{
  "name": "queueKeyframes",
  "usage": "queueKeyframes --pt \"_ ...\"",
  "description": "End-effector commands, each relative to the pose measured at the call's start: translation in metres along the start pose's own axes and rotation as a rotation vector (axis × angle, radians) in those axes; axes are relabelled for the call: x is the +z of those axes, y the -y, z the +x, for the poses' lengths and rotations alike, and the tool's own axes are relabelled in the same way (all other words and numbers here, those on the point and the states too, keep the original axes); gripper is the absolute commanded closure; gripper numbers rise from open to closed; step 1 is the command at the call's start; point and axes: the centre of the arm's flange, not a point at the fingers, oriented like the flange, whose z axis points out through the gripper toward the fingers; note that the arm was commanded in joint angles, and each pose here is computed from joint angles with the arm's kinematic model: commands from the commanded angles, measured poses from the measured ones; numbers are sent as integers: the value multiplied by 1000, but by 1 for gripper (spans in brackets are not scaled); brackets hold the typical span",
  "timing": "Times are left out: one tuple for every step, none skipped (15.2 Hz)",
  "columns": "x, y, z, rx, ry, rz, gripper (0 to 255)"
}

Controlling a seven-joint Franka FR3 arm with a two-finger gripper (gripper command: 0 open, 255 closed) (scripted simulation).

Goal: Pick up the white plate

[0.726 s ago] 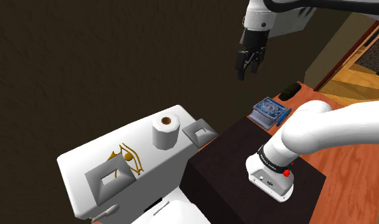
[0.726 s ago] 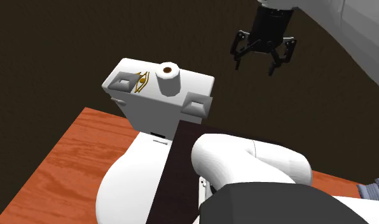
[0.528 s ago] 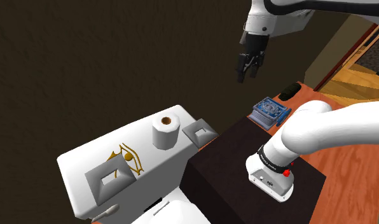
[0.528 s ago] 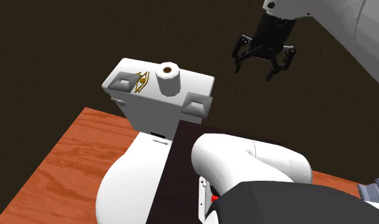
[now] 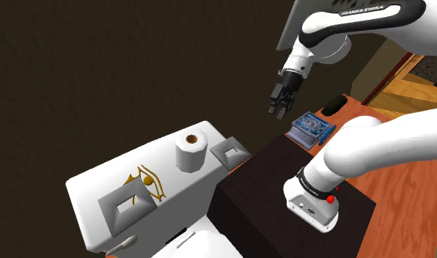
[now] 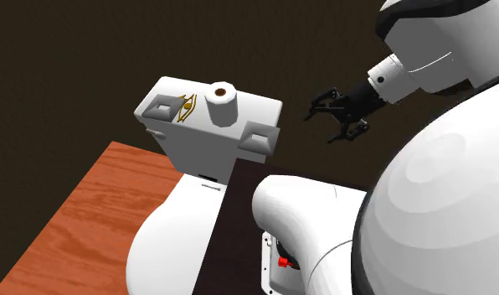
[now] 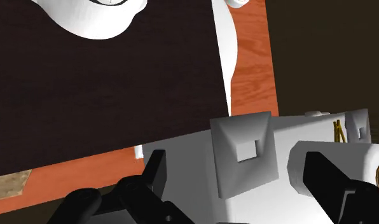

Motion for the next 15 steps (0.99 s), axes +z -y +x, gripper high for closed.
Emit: queueKeyframes --pt "30 -27 5 -6 10 150 0" --pt "45 -39 8 -9 18 223 0" --pt "61 -49 10 -13 26 295 0" --pt "78 -59 13 -16 34 368 0" --pt "96 -67 15 -19 41 440 0" --pt "114 -74 17 -22 49 513 0" --pt "132 -80 19 -25 57 585 0" --pt "151 -84 21 -28 65 658 0" --pt "170 -87 23 -31 73 731 0" --pt "190 -89 25 -34 80 803 0" --pt "209 -89 26 -37 88 876 0" --pt "211 -89 27 -37 89 884 0" --pt "215 -92 28 -37 89 884 0" --pt "219 -95 30 -37 89 884 0" --pt "223 -98 31 -37 89 884 0"
